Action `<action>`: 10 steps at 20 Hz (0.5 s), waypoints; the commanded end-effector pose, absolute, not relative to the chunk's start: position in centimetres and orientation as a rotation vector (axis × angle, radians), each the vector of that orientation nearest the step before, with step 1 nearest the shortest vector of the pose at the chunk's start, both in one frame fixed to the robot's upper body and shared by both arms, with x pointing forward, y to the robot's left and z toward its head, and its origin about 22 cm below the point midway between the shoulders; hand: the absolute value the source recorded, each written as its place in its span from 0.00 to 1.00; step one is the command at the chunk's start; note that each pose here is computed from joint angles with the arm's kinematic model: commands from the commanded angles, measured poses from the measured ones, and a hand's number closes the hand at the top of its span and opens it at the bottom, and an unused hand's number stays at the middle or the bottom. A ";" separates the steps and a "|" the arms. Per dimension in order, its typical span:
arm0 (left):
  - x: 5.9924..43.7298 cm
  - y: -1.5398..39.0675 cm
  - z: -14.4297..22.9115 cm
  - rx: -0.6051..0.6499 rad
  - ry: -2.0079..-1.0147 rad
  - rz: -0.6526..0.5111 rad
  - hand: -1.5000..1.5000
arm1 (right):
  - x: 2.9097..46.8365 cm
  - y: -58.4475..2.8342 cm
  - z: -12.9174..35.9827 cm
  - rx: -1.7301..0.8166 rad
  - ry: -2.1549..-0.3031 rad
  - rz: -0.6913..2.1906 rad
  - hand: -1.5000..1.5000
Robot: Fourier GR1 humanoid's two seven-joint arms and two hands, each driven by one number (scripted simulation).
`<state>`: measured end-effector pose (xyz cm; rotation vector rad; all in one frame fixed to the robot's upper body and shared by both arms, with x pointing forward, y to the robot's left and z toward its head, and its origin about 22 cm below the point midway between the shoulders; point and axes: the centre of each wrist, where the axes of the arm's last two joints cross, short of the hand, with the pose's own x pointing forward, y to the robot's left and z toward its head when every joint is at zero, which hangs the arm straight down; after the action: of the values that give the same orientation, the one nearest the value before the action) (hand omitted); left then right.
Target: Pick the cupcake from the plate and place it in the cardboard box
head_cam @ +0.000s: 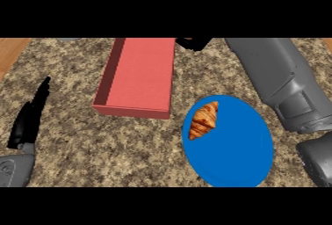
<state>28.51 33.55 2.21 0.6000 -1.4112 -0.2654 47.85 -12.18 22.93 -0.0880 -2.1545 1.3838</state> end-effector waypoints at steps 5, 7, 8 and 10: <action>29.5 33.2 2.7 0.598 -1.413 -0.284 0.50 | 47.0 -5.7 24.9 0.037 -2.023 1.340 1.00; 29.0 32.6 2.3 0.587 -1.428 -0.275 0.50 | 46.0 -2.5 24.1 0.031 -1.989 1.336 1.00; 29.7 32.5 2.9 0.598 -1.421 -0.272 0.50 | 46.1 -2.8 21.8 0.049 -2.007 1.328 1.00; 29.3 33.4 2.4 0.609 -1.425 -0.280 0.50 | 45.8 -1.9 22.1 0.056 -1.982 1.310 1.00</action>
<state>29.17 33.28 2.67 0.5985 -1.4232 -0.2786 46.45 -3.90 22.79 0.0325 -2.0226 1.3288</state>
